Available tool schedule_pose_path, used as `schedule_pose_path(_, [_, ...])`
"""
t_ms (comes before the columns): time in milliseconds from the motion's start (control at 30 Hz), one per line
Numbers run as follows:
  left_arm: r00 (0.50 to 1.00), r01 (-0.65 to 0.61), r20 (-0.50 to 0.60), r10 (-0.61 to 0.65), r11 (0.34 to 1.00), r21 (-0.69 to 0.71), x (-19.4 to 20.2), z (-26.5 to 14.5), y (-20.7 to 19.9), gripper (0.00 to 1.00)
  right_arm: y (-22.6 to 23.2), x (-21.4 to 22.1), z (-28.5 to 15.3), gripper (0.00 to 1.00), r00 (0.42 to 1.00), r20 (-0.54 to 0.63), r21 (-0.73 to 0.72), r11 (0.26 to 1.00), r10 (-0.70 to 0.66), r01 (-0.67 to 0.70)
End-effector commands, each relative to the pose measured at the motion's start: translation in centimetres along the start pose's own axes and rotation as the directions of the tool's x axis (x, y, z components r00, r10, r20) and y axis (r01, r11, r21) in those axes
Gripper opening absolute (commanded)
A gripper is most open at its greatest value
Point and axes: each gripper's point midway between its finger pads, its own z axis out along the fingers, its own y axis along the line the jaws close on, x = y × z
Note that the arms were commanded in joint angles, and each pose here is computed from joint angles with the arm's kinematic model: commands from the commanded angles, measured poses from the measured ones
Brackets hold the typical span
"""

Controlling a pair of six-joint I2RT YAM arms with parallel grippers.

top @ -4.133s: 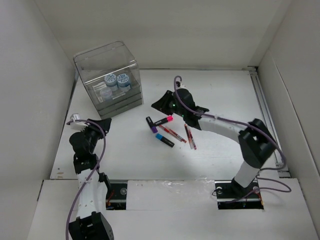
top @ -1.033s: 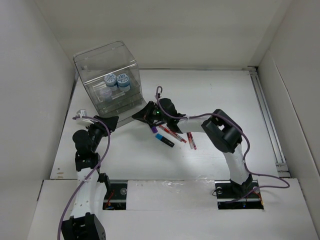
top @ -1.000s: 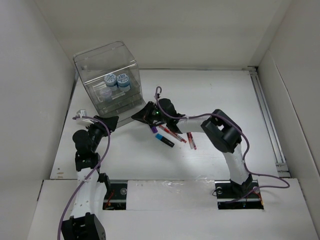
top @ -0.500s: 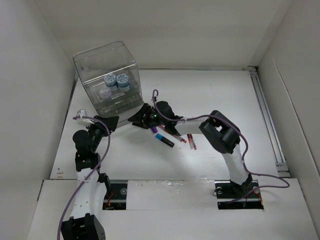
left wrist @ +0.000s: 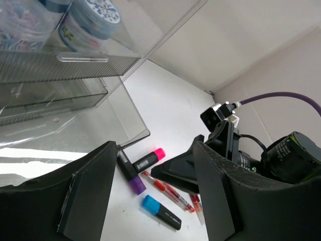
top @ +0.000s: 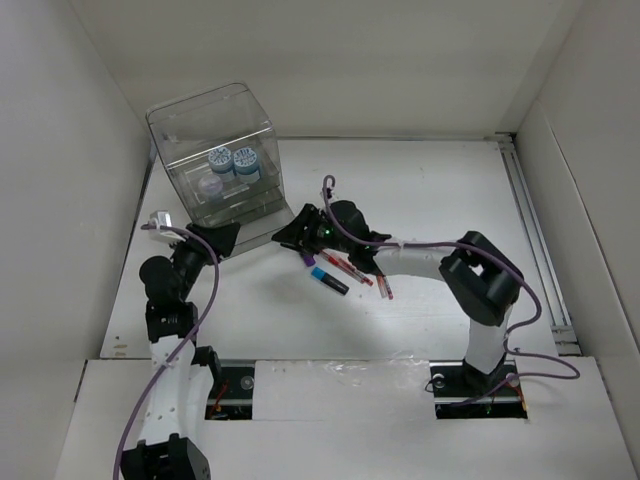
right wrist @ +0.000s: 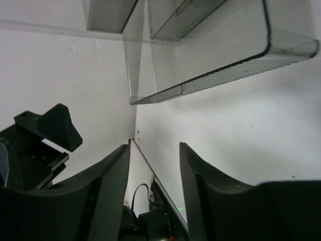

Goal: Sort the stationery into containers
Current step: Grab a piece of stationery with the right arm

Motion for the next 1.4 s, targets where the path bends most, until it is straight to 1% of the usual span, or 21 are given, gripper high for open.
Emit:
schedule_pose_path(0, [0.997,-0.073,0.025,0.071,0.994,0.082,-1.7,0.0,-2.8,0.59,0.1,-1.9,-1.3,0.48,0.991,0.104,0.073,0.994,-0.088,0.081])
schedule_pose_path(67, [0.997,-0.072,0.012,0.071,0.993,0.096,-1.4,0.0,-3.1,0.6,-2.3,-2.0,-2.7,0.33,0.986,0.12,0.186,0.978,-0.116,0.092])
schedule_pose_path(100, [0.998,-0.065,0.003,0.065,0.994,0.088,-1.2,0.0,-2.9,0.62,-3.2,-2.1,-3.3,0.23,0.982,0.123,0.231,0.966,-0.145,0.114])
schedule_pose_path(133, [0.997,-0.074,-0.002,0.074,0.993,0.094,-1.1,0.0,-3.0,0.63,-4.2,-2.6,-4.0,0.19,0.975,0.144,0.286,0.95,-0.168,0.121])
schedule_pose_path(167, [0.997,-0.07,-0.014,0.072,0.992,0.102,-0.9,-0.2,-3.4,0.63,-5.8,-2.2,-5.4,0.17,0.973,0.129,0.355,0.925,-0.192,0.135])
schedule_pose_path(200, [0.996,-0.083,-0.021,0.086,0.99,0.112,-0.7,-0.1,-3.6,0.65,-6.8,-2.3,-6.2,0.19,0.971,0.135,0.399,0.908,-0.198,0.129])
schedule_pose_path(233, [0.997,-0.07,-0.03,0.073,0.993,0.09,-0.3,0.0,-3.2,0.65,-8.1,-3.0,-7.3,0.24,0.96,0.163,0.466,0.875,-0.229,0.13])
schedule_pose_path(267, [0.996,-0.077,-0.045,0.083,0.991,0.11,0.2,0.0,-4.0,0.66,-8.9,-3.1,-8.2,0.3,0.956,0.168,0.507,0.853,-0.239,0.124])
schedule_pose_path(300, [0.995,-0.08,-0.042,0.086,0.989,0.121,0.3,0.0,-4.4,0.68,-10.3,-2.6,-9.6,0.37,0.957,0.137,0.569,0.811,-0.256,0.135])
schedule_pose_path(333, [0.995,-0.079,-0.052,0.086,0.988,0.134,0.4,0.0,-5.0,0.68,-10.6,-2.7,-10.2,0.54,0.954,0.128,0.591,0.794,-0.27,0.145])
schedule_pose_path(367, [0.994,-0.073,-0.066,0.082,0.988,0.136,0.7,-0.1,-5.1,0.68,-11.1,-2.4,-10.5,0.6,0.955,0.105,0.607,0.778,-0.279,0.16])
schedule_pose_path(433, [0.995,-0.088,-0.043,0.095,0.984,0.156,-0.2,-0.4,-6.2,0.68,-12.1,-1.2,-11.3,0.7,0.956,0.034,0.638,0.742,-0.292,0.205])
schedule_pose_path(467, [0.994,-0.092,-0.035,0.099,0.982,0.163,-0.4,-0.7,-6.6,0.68,-12.3,-1.1,-11.4,0.73,0.954,0.021,0.644,0.734,-0.299,0.216])
schedule_pose_path(600, [0.989,-0.134,-0.034,0.143,0.973,0.19,-1.2,-1.7,-8.3,0.7,-12.7,0.1,-11.2,0.78,0.945,-0.029,0.662,0.702,-0.325,0.262])
schedule_pose_path(667, [0.987,-0.147,-0.036,0.157,0.969,0.2,-1.5,-2.0,-8.9,0.7,-13.8,0.5,-11.5,0.78,0.944,-0.055,0.679,0.681,-0.324,0.274])
schedule_pose_path(867, [0.985,-0.157,-0.038,0.168,0.965,0.209,-1.2,-2.2,-8.9,0.7,-13.9,3.6,-10.6,0.78,0.934,-0.139,0.649,0.682,-0.33,0.338])
schedule_pose_path(1000, [0.986,-0.143,-0.05,0.157,0.967,0.213,-0.7,-2.2,-8.6,0.7,-16.4,4.7,-10.4,0.78,0.923,-0.178,0.691,0.625,-0.34,0.364])
schedule_pose_path(1100, [0.986,-0.142,-0.055,0.157,0.965,0.22,-0.6,-2.2,-8.8,0.7,-16.7,5.2,-10.1,0.73,0.922,-0.184,0.696,0.617,-0.34,0.366])
schedule_pose_path(1133, [0.986,-0.142,-0.055,0.157,0.965,0.22,-0.6,-2.2,-8.8,0.7,-16.4,5.4,-10.0,0.67,0.917,-0.187,0.695,0.613,-0.351,0.376])
schedule_pose_path(1300, [0.986,-0.146,-0.048,0.161,0.963,0.225,-0.7,-2.0,-8.9,0.7,-16.6,6.0,-10.5,0.54,0.912,-0.193,0.717,0.583,-0.362,0.383])
schedule_pose_path(1367, [0.987,-0.137,-0.05,0.152,0.965,0.225,-0.7,-2.0,-8.9,0.7,-17.0,6.5,-10.8,0.46,0.91,-0.205,0.727,0.567,-0.359,0.387])
